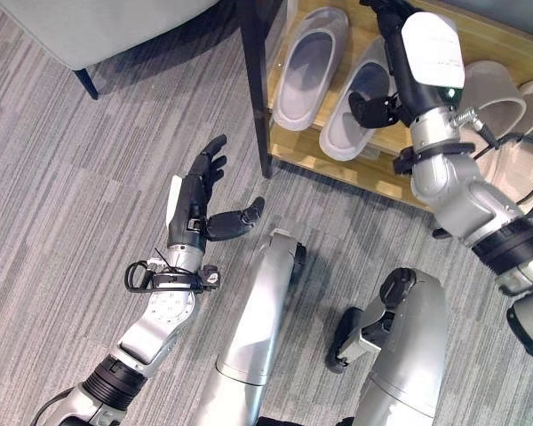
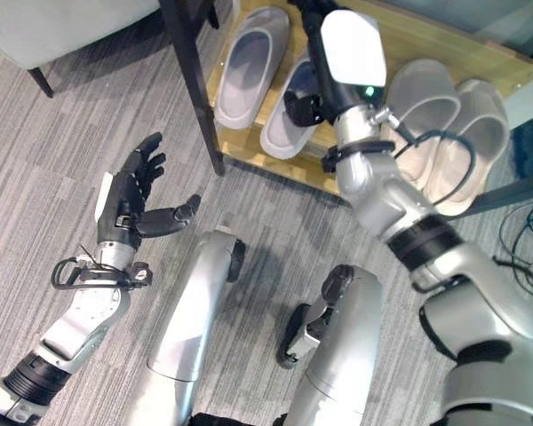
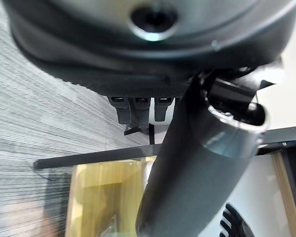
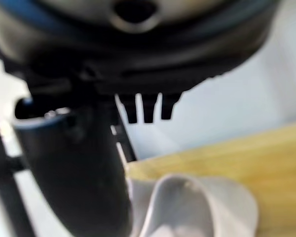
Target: Arrange the slippers neatly on the shoe rack.
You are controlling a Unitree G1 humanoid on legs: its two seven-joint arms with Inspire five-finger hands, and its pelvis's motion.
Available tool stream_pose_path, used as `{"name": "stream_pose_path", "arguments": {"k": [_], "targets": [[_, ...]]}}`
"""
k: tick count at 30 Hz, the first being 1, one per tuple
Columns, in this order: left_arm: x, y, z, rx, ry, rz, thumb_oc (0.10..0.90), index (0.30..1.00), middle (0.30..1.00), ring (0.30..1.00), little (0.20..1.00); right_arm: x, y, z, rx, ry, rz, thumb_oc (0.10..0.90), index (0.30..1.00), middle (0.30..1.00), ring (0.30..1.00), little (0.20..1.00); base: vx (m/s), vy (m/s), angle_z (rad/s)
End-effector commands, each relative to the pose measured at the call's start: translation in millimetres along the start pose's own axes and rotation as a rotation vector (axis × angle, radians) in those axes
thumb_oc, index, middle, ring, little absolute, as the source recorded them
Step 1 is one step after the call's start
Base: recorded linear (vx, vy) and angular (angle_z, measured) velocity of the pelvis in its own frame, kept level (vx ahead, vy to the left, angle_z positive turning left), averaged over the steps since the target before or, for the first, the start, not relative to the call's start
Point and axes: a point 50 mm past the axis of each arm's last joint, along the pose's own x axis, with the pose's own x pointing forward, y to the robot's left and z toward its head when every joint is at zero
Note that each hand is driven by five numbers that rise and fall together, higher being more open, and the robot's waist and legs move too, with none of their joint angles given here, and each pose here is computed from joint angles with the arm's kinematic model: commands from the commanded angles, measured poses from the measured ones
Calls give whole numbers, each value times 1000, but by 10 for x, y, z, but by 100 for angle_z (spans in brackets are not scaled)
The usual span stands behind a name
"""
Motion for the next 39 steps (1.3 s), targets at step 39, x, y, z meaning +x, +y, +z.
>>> {"name": "stream_pose_path", "arguments": {"k": [39], "targets": [[95,-343,478,-133,-266,-30,800,900,900,900,900,88,325,281,567,189,-181,800,900,900,900,900,5,4,-3]]}}
